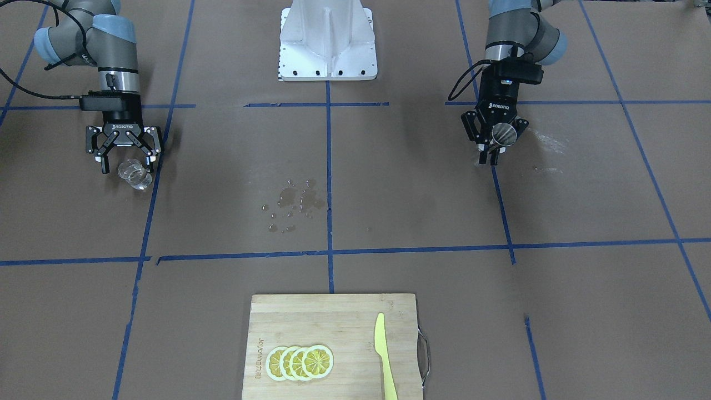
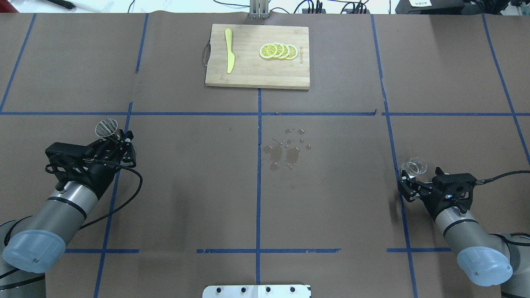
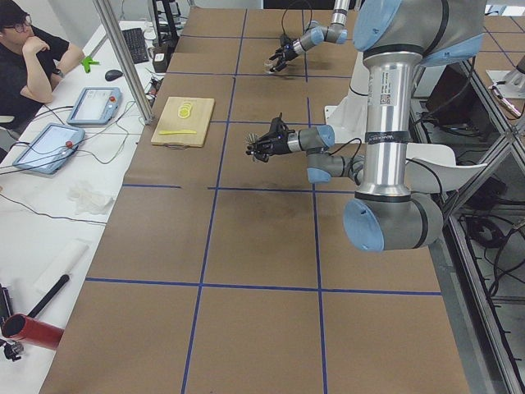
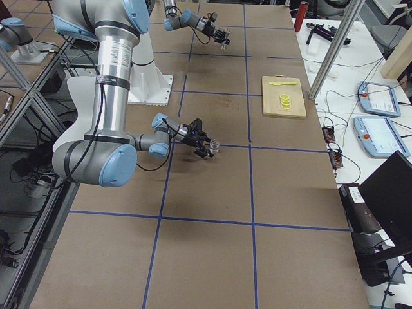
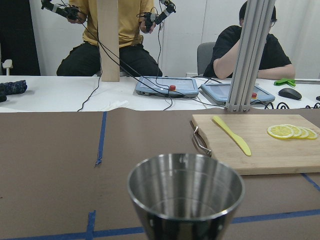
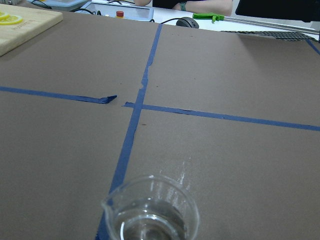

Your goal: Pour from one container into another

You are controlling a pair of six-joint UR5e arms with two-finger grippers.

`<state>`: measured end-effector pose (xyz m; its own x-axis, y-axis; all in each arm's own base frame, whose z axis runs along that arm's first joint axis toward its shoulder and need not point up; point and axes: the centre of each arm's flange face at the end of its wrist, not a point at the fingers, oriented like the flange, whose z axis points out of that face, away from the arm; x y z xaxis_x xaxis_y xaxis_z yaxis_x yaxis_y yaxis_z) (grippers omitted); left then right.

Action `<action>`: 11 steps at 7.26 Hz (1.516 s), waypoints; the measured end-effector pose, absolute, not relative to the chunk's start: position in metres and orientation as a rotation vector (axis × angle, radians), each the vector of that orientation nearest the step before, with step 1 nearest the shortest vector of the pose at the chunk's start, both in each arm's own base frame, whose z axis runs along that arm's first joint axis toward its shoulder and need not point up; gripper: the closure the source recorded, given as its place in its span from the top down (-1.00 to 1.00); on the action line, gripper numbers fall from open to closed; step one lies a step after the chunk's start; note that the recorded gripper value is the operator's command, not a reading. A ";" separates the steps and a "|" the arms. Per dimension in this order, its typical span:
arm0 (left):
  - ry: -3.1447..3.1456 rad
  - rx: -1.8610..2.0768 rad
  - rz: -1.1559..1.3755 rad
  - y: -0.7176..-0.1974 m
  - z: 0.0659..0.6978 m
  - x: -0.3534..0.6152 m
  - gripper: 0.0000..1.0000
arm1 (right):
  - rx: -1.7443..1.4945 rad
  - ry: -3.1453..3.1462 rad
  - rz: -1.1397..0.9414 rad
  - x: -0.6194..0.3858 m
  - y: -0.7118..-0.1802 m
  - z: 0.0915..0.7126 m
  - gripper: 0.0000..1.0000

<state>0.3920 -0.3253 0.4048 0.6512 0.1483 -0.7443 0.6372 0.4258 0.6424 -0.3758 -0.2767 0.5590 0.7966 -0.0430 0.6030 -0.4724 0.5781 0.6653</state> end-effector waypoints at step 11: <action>0.819 1.112 -0.356 -0.330 0.416 0.398 -1.00 | 0.990 -0.645 0.265 -0.392 -0.292 0.548 0.54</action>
<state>0.3983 -0.3296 0.4160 0.6644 0.1360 -0.7349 0.6303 0.4263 0.6488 -0.3920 -0.2921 0.5480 0.7853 -0.0776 0.6143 -0.4866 0.5361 0.6898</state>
